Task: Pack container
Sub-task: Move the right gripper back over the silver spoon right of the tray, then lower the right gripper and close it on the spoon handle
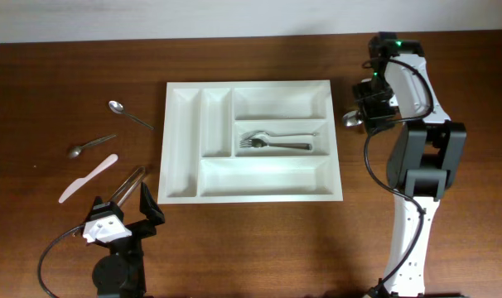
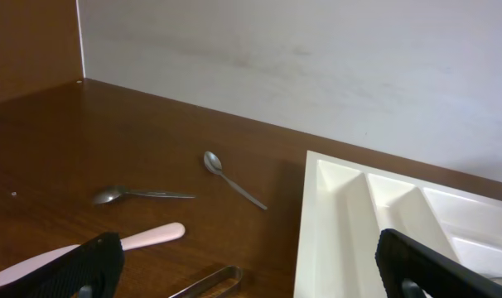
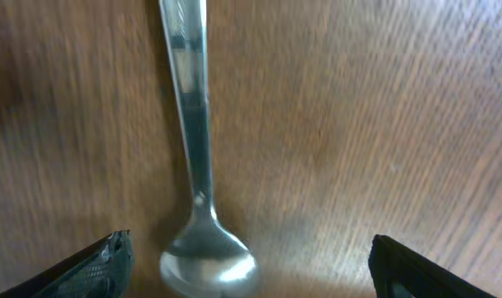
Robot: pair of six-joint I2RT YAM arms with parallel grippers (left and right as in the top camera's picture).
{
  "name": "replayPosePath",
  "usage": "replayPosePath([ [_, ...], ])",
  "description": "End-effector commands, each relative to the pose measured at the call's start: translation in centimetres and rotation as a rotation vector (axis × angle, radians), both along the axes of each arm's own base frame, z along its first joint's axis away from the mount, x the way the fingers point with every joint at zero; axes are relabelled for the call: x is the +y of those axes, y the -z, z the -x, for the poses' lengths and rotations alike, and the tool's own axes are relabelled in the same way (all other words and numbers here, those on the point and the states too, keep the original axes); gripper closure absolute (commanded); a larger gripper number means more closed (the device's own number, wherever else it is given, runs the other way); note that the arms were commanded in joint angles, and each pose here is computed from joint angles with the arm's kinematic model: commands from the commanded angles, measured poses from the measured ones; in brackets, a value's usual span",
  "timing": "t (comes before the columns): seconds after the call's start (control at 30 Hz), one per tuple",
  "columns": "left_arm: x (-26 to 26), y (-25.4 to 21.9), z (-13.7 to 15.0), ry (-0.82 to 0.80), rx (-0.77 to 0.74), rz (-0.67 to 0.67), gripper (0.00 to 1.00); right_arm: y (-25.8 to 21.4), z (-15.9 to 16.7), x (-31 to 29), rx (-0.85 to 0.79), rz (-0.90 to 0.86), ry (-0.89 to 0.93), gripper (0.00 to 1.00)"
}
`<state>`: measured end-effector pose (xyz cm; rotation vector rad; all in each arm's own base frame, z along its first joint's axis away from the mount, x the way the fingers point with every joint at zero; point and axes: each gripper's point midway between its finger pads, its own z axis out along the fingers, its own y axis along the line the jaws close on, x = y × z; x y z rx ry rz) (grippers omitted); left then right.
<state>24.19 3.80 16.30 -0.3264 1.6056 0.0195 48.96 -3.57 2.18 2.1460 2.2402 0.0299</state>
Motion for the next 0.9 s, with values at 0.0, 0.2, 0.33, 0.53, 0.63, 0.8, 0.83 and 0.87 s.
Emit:
replayPosePath([
  [0.0, -0.1, 0.2, 0.0, 0.007, 0.001, -0.012, 0.01, -0.9, -0.5, -0.7, -0.034, 0.026, 0.021, 0.08],
  [0.2, -0.1, 0.2, 0.0, 0.007, 0.001, -0.012, 0.01, -1.0, -1.8, -0.8, -0.086, 0.030, 0.010, 0.17],
  [0.33, -0.1, 0.2, 0.0, 0.007, 0.001, -0.012, 0.01, -1.0, -1.9, -0.9, -0.089, 0.037, 0.012, 0.18],
  [0.53, -0.1, 0.2, 0.0, 0.007, 0.001, -0.012, 0.01, -1.0, -2.0, -1.2, -0.093, 0.054, 0.013, 0.18],
  [0.63, -0.1, 0.2, 0.0, 0.007, 0.001, -0.012, 0.01, -0.9, -1.8, -1.5, -0.088, 0.069, 0.015, 0.18],
  [0.8, -0.1, 0.2, 0.0, 0.007, 0.001, -0.012, 0.01, -0.5, -1.6, -1.6, -0.076, 0.078, 0.014, 0.18],
  [0.83, -0.1, 0.2, 0.0, 0.007, 0.001, -0.012, 0.01, -0.4, -1.6, -1.6, -0.073, 0.077, 0.013, 0.18],
  [0.87, -0.1, 0.2, 0.0, 0.007, 0.001, -0.012, 0.01, -0.1, -1.6, -1.6, -0.068, 0.077, 0.005, 0.18],
])
